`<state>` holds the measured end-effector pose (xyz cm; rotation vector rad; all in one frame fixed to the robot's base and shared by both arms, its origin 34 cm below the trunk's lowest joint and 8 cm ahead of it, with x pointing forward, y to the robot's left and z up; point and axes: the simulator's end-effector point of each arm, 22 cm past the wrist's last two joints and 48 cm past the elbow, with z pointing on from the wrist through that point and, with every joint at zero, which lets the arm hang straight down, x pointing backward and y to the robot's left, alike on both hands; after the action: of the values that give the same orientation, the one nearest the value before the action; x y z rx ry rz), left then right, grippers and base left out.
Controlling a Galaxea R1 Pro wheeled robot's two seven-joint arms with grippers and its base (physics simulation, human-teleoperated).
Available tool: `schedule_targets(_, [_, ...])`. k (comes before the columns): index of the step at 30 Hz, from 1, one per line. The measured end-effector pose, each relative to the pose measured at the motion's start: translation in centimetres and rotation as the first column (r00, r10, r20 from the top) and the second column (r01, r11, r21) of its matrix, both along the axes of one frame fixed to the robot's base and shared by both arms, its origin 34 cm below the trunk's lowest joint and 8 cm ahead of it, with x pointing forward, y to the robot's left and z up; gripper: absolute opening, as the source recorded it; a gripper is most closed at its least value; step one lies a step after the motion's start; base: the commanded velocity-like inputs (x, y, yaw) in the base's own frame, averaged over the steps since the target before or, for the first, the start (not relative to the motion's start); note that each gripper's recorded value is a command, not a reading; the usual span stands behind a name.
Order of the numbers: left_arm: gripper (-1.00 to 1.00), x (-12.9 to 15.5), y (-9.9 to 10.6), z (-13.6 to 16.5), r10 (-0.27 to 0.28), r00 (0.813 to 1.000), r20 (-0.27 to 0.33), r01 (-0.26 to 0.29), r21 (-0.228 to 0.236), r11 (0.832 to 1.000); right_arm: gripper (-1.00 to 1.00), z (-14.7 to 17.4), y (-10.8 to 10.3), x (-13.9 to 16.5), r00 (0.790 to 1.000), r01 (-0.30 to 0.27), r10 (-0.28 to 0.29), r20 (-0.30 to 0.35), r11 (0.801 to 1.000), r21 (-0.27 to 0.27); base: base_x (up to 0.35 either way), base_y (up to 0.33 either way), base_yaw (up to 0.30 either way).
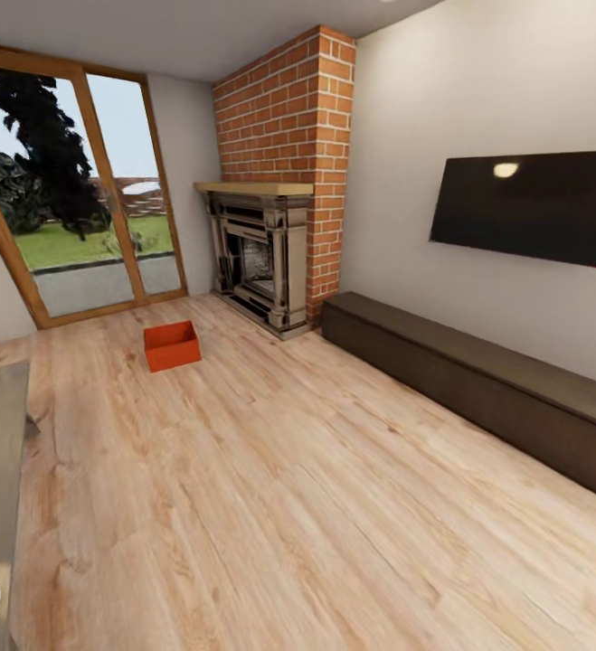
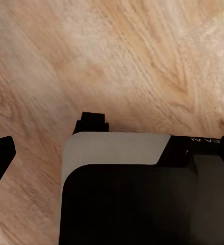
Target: Move the two storage containers from the living room to the garage. In the garage, place one container on the floor and stack the other container on top of it (either order is fine).
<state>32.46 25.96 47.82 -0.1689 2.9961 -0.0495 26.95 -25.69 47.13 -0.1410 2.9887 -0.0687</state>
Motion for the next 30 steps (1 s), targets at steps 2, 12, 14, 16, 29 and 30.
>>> schedule_targets(2, [1.00,-0.01,-0.01,0.00,0.000,1.000,0.000,0.000,0.000,1.000,1.00,0.00,0.00,0.03,1.000,0.000,0.000,0.000,1.000,0.000,0.320,0.000,0.269])
schedule_targets(12, [1.00,0.02,-0.02,0.00,0.000,1.000,0.000,0.000,0.000,1.000,1.00,0.00,0.00,0.03,1.000,0.000,0.000,0.000,1.000,0.000,0.320,0.000,0.269])
schedule_targets(14, [1.00,0.01,0.01,0.00,0.000,1.000,0.000,0.000,0.000,1.000,1.00,0.00,0.00,0.05,1.000,0.000,0.000,0.001,1.000,0.000,0.320,0.000,0.238])
schedule_targets(16, [1.00,0.01,-0.01,0.00,0.000,1.000,0.000,0.000,0.000,1.000,1.00,0.01,0.00,0.06,1.000,0.000,0.000,0.001,1.000,0.000,0.320,0.000,0.139])
schedule_targets(29, [1.00,0.01,0.01,0.00,0.000,1.000,0.000,0.000,0.000,1.000,1.00,0.00,-0.10,0.02,1.000,0.000,0.000,0.000,1.000,-0.001,0.320,0.000,0.017])
schedule_targets(30, [1.00,0.02,0.00,0.00,0.000,1.000,0.000,0.000,0.000,1.000,1.00,0.00,-0.11,0.01,1.000,0.000,0.000,0.000,1.000,-0.001,0.320,0.000,0.000])
